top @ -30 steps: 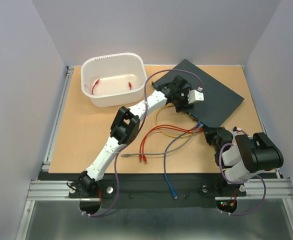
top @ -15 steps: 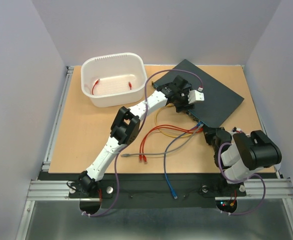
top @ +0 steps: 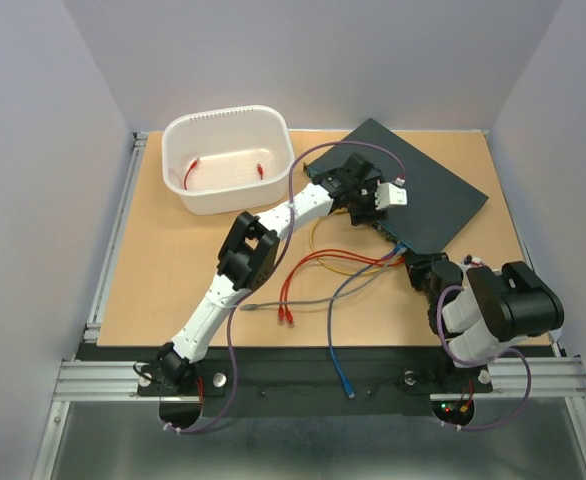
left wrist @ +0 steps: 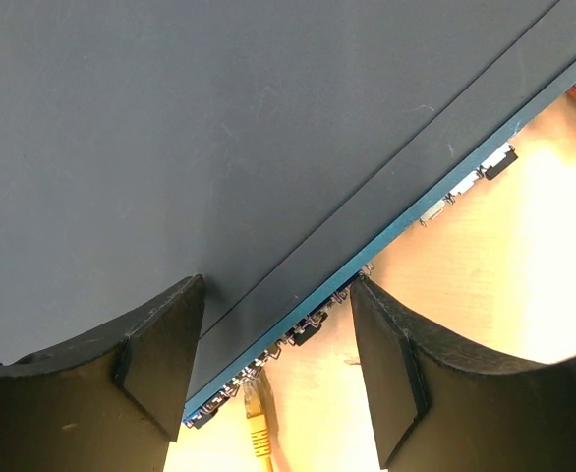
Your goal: Pull the plug from the switch port
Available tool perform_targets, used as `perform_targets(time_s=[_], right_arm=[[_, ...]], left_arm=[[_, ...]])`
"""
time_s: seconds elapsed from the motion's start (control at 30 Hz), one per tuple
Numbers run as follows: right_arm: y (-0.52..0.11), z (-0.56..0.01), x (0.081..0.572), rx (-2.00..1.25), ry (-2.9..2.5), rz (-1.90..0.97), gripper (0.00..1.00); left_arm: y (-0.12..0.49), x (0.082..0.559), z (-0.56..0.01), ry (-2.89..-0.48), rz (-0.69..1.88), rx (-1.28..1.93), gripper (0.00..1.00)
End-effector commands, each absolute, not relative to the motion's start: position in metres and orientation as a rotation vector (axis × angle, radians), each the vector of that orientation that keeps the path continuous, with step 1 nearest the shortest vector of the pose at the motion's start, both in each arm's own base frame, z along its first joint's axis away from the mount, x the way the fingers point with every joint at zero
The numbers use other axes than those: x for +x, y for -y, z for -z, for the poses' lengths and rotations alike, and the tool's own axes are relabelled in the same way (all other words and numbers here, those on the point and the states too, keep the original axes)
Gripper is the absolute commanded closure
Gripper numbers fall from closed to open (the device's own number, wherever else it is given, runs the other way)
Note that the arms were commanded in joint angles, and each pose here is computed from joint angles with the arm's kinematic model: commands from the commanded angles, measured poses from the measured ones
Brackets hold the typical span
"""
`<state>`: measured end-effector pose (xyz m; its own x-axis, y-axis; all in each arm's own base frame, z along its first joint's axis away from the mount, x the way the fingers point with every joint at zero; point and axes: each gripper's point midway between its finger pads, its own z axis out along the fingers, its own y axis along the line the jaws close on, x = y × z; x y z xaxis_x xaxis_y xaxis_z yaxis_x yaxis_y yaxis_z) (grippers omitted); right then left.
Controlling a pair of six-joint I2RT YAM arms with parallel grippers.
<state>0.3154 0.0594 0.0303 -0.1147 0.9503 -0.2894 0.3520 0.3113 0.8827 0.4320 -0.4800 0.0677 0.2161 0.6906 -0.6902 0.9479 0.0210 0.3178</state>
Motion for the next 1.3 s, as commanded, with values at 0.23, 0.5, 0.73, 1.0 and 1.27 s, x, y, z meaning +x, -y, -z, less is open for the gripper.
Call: perform_targets(time_s=[0.23,0.5,0.73,1.0,1.27], right_arm=[[-0.070,0.009,0.251,1.438,-1.771,-0.865,0.58],[-0.056,-0.007,0.268,1.451,-1.698,-0.839,0.55],[-0.041,0.004,0.277,1.450,-1.733,-0.721,0.57],[-0.023,-0.002,0.293,1.431,-1.694,-0.663,0.65],[-0.021,-0.012,0.306,1.374,-1.698,-0.675,0.62]], left_arm=[[0.510,0.471,-0.105,-1.291,0.269,1.604,0.30],[0.512,0.473,-0.110,-1.281,0.260,1.592,0.30],[0.510,0.483,-0.109,-1.301,0.226,1.552,0.30],[0.506,0.489,-0.109,-1.311,0.214,1.538,0.30],[0.509,0.486,-0.116,-1.298,0.233,1.534,0.30]])
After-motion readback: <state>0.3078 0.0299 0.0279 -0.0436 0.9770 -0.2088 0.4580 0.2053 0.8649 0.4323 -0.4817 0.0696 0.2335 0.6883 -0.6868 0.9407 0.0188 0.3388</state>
